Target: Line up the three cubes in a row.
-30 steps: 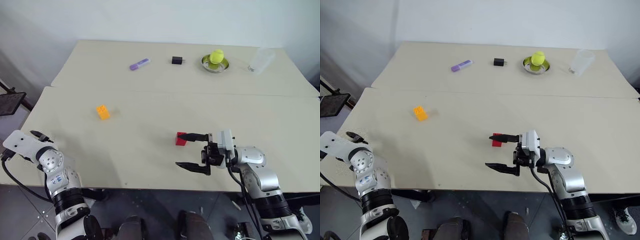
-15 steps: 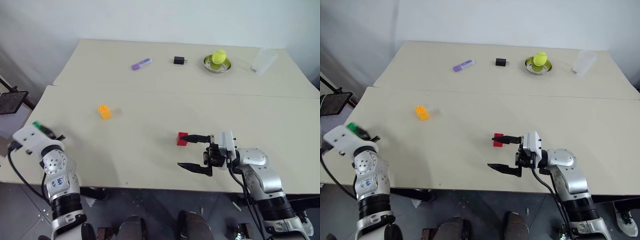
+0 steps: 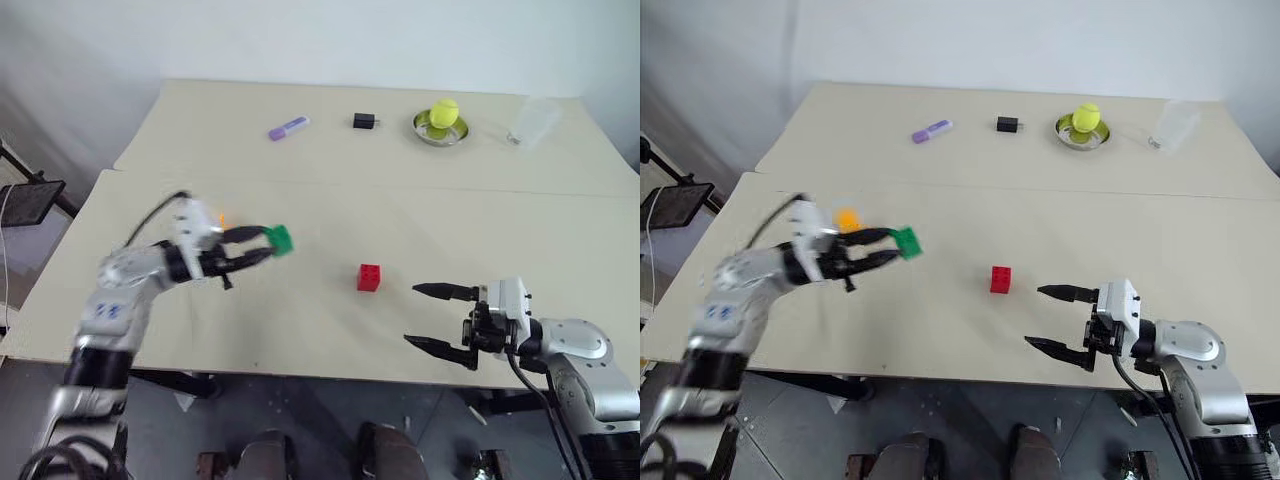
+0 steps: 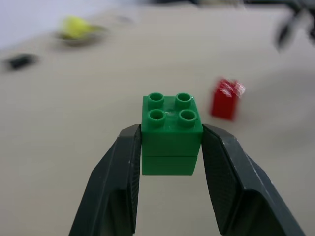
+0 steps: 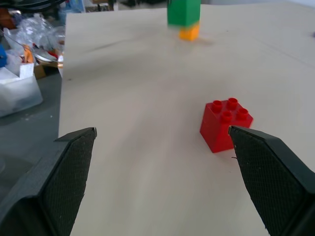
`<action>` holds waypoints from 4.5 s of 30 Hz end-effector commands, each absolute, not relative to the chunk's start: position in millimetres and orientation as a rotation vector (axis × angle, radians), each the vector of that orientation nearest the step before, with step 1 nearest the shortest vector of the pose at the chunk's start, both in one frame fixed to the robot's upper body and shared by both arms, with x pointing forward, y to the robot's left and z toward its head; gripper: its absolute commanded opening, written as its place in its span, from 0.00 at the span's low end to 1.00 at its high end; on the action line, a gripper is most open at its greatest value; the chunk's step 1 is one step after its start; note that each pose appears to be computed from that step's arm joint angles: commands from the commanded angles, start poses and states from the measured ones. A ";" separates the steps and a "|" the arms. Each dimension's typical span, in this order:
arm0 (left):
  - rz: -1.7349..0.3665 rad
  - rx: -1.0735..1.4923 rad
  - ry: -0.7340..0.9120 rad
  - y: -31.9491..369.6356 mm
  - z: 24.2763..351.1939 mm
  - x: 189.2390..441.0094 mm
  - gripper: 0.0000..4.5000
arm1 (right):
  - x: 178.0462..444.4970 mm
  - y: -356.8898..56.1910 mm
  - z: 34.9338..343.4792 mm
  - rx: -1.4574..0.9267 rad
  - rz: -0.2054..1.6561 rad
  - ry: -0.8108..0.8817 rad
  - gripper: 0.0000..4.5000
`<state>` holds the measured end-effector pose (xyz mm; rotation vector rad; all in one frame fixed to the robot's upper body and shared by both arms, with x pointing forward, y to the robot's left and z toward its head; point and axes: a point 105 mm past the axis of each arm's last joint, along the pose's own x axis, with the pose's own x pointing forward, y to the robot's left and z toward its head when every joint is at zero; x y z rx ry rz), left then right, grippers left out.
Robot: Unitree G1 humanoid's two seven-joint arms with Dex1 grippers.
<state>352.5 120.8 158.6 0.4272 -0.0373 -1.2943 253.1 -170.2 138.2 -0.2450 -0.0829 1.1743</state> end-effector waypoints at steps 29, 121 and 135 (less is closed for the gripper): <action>-1.107 0.382 -0.215 193.4 188.6 301.8 0.86 | 254.2 -136.7 168.5 -0.169 1.185 -0.307 1.00; -1.482 0.528 0.071 187.4 143.0 344.9 0.32 | 241.3 -134.1 150.4 -0.191 1.154 -0.230 1.00; -1.302 0.446 0.067 228.0 173.3 342.8 0.89 | 271.7 -158.1 167.2 -0.305 1.267 -0.148 1.00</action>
